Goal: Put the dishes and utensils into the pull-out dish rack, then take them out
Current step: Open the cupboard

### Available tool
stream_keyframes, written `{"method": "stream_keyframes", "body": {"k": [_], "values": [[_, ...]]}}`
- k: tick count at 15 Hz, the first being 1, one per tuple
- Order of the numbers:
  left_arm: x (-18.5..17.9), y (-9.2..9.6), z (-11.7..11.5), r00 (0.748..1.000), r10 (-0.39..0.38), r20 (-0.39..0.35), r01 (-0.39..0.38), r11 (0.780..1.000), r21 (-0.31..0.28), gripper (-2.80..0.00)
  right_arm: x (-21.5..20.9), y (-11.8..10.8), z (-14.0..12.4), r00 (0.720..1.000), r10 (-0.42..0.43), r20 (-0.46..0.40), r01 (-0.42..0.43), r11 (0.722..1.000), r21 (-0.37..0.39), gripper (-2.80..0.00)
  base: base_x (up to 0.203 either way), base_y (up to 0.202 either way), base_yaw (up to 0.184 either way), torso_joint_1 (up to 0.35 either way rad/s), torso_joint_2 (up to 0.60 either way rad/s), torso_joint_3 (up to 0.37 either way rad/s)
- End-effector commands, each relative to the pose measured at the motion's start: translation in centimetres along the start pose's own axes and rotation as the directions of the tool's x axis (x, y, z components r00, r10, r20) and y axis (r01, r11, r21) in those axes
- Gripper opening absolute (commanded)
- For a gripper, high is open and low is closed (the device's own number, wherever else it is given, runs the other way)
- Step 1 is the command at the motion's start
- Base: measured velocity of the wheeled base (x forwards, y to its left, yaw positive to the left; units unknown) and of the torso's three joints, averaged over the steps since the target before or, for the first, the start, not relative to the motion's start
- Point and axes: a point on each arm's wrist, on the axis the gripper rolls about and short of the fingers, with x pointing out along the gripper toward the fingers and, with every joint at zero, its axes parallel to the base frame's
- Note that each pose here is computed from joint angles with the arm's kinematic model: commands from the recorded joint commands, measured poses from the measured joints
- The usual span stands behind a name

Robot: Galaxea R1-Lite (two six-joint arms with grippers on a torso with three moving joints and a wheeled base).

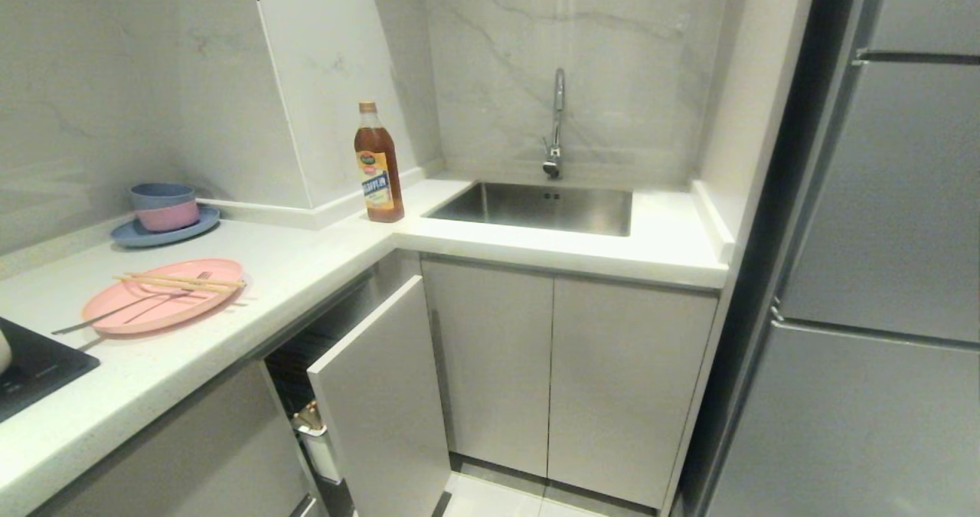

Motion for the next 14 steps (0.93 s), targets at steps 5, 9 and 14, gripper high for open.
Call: {"method": "stream_keyframes", "body": {"k": [5, 9, 14], "values": [[0.01, 0.0, 0.01, 1.0, 0.001, -0.001, -0.001, 1.0, -0.001, -2.8, 0.01, 0.0, 0.0, 1.0, 0.0, -0.001, 0.0, 1.0, 0.0, -2.8, 0.0, 0.0, 0.0, 0.0, 0.0, 0.0], [0.01, 0.0, 0.01, 1.0, 0.001, -0.001, -0.001, 1.0, -0.001, -2.8, 0.01, 0.0, 0.0, 1.0, -0.001, -0.001, 0.001, 1.0, 0.0, -2.8, 0.0, 0.0, 0.0, 0.0, 0.0, 0.0], [0.01, 0.0, 0.01, 1.0, 0.001, 0.0, -0.001, 1.0, 0.003, -2.8, 0.01, 0.0, 0.0, 1.0, 0.0, -0.001, 0.0, 1.0, 0.0, -2.8, 0.0, 0.0, 0.0, 0.0, 0.0, 0.0]]}}
